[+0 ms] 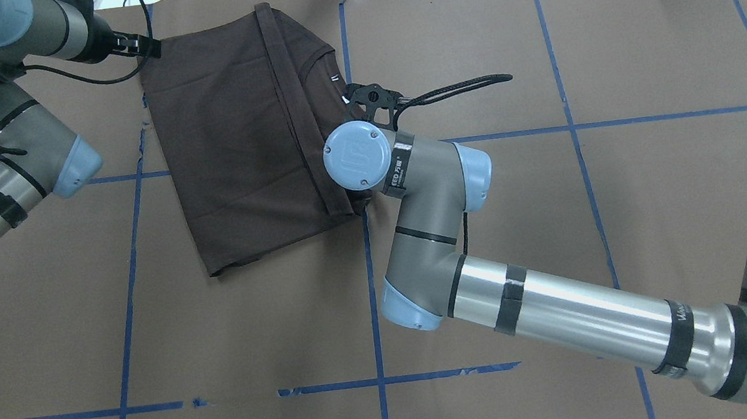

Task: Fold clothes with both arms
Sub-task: 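Bring the right gripper to the shirt collar and press the folded edge, then slide the right gripper along the shirt edge toward the robot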

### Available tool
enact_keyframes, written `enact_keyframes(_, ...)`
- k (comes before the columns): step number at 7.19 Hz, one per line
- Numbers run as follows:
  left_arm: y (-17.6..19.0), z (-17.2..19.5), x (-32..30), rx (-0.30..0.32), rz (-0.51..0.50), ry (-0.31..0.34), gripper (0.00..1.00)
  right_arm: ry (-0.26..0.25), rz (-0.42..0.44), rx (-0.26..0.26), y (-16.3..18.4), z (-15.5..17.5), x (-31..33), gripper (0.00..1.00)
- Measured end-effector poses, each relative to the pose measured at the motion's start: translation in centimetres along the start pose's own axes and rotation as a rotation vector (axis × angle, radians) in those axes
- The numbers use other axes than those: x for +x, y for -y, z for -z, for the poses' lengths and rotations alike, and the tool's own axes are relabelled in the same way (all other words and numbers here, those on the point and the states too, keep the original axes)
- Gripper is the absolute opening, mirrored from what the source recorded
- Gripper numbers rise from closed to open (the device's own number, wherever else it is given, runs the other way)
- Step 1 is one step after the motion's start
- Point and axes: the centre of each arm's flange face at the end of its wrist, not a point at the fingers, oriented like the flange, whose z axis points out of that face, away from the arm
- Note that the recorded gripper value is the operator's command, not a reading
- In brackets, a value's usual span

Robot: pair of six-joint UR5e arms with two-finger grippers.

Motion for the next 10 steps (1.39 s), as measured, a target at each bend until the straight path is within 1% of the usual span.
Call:
enact_keyframes(2, -1.5, 1.7, 2.3, -0.020, 0.039, -0.073, 1.00, 0.054, 0.052, -0.011, -5.8, 3.6, 5.9, 0.00)
enact_keyframes(3, -2.1, 2.3, 3.4, -0.029, 0.054, -0.100, 1.00, 0.078, 0.081, -0.015, -8.6, 5.5, 8.6, 0.00)
enact_keyframes(4, -2.7, 2.4, 4.1, -0.037, 0.059, -0.115, 1.00, 0.093, 0.105, -0.020, -10.6, 7.2, 11.4, 0.00)
enact_keyframes(5, -3.0, 2.5, 4.4, -0.040, 0.061, -0.120, 1.00, 0.095, 0.126, -0.024, -11.9, 8.4, 14.2, 0.00)
enact_keyframes(7, -3.3, 2.4, 4.5, -0.043, 0.063, -0.121, 1.00, 0.073, 0.153, -0.026, -12.8, 8.8, 18.0, 0.00)
enact_keyframes(8, -3.3, 2.4, 4.5, -0.044, 0.063, -0.121, 1.00, 0.066, 0.160, -0.027, -13.1, 8.9, 18.8, 0.99)
enact_keyframes(10, -3.4, 2.4, 4.5, -0.045, 0.064, -0.121, 1.00, 0.062, 0.172, -0.024, -13.2, 9.0, 19.6, 1.00)
